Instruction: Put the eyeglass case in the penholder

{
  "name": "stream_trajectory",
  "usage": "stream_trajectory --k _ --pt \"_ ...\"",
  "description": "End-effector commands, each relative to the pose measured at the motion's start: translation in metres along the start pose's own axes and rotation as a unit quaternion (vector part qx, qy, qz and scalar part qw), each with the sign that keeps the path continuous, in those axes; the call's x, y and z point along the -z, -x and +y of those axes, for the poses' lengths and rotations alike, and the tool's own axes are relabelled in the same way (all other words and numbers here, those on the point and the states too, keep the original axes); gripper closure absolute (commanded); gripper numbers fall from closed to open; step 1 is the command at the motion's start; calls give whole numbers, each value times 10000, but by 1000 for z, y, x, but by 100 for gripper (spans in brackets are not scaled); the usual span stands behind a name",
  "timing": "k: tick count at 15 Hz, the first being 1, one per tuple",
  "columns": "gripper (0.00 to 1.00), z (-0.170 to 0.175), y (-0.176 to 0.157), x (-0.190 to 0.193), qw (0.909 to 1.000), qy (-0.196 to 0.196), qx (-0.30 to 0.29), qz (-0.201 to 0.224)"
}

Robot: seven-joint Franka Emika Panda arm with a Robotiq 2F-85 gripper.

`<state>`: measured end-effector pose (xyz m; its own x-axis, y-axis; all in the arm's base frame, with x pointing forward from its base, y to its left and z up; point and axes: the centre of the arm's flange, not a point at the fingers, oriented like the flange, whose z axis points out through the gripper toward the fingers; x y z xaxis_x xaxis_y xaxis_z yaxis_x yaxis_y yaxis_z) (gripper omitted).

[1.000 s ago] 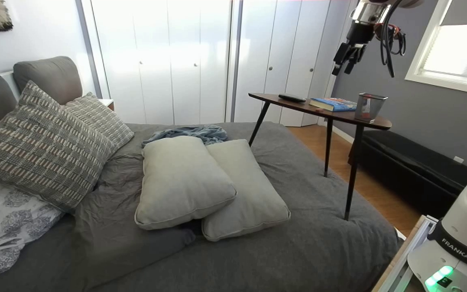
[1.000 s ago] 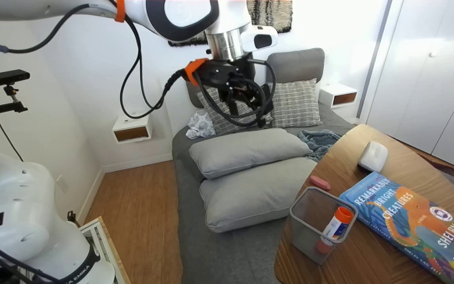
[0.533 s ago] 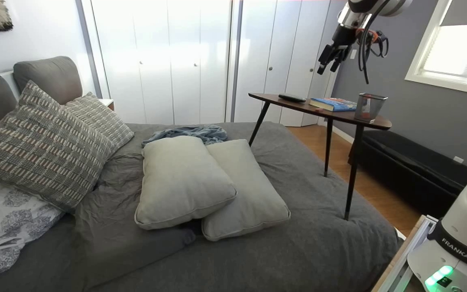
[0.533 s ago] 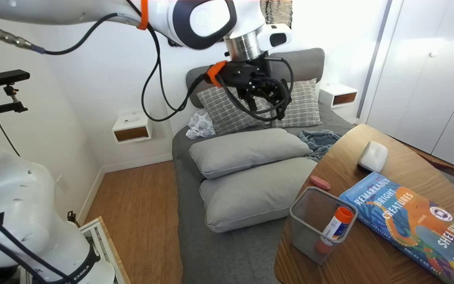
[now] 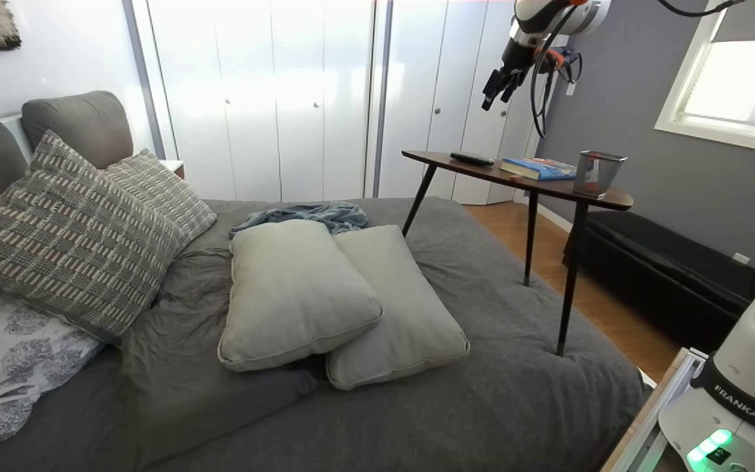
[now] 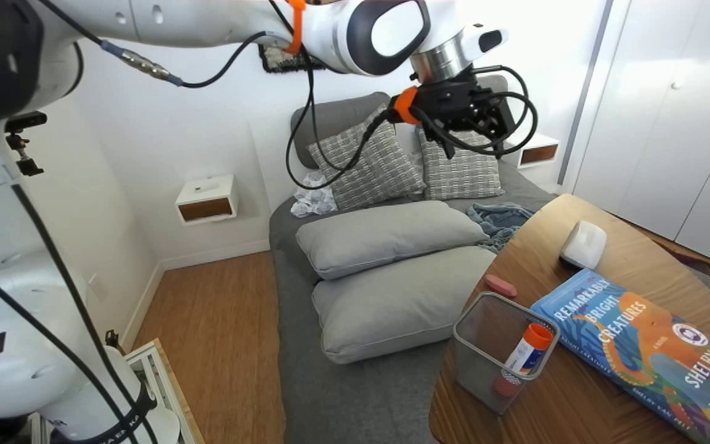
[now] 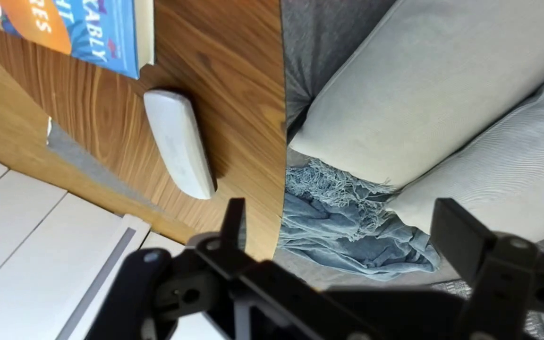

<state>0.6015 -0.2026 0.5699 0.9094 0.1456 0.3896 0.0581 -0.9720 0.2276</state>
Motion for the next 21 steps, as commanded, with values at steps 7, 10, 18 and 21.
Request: stream_trajectory --k 7,10,18,21 --pt "0 51 -35 -50 9997 41 202 -128" --pt "0 51 -41 -54 9997 43 209 -138" --pt "0 106 -56 -108 9997 -217 -78 -90" --pt "0 132 -57 -145 9994 -254 -148 -174"
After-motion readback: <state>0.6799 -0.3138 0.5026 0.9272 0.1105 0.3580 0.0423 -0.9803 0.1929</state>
